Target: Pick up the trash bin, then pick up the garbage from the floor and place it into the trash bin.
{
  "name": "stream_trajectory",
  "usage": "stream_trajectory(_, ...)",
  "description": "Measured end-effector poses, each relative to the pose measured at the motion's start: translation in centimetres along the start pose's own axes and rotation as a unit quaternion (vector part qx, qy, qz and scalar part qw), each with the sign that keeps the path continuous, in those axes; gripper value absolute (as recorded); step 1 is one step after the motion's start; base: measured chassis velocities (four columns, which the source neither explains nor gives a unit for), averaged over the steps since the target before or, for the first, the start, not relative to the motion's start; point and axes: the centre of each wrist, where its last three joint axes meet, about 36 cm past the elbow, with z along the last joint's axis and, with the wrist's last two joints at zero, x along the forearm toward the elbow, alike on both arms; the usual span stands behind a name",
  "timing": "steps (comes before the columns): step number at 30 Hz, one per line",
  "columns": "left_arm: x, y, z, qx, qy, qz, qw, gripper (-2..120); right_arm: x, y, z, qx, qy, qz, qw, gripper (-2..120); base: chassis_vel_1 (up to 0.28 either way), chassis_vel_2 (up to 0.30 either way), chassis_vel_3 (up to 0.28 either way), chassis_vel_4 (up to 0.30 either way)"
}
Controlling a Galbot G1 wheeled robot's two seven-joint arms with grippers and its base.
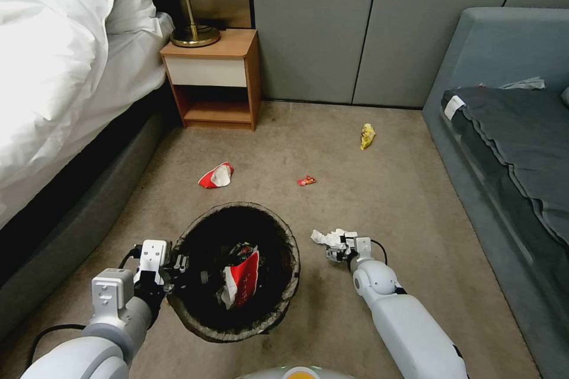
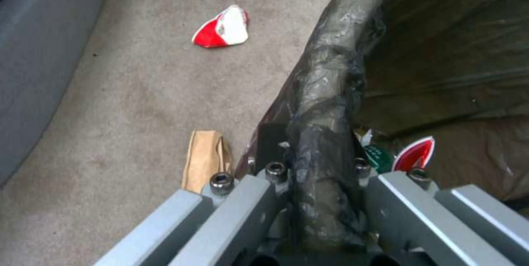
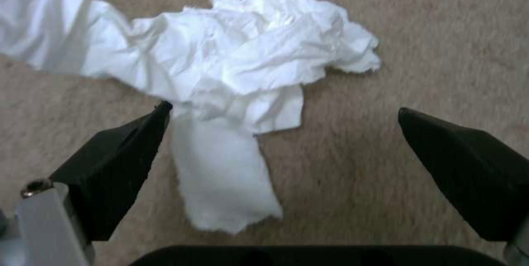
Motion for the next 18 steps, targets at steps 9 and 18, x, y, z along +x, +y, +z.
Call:
stream_trajectory(9,-0.04,-0.01,-0.07,-0.002,-0.001,0.002,1.0,1,-0.65,0.01,-0.18,0.012,-0.007,-0.002,1.0,100,0.0,0.0,0.0,0.0)
stream_trajectory(18,-0.04,-0.04,-0.05,0.0,-0.001,0.001,1.0,1,-0.97,0.67,0.06,0.023,-0.007,-0.008,1.0,100,0.0,0.0,0.0,0.0)
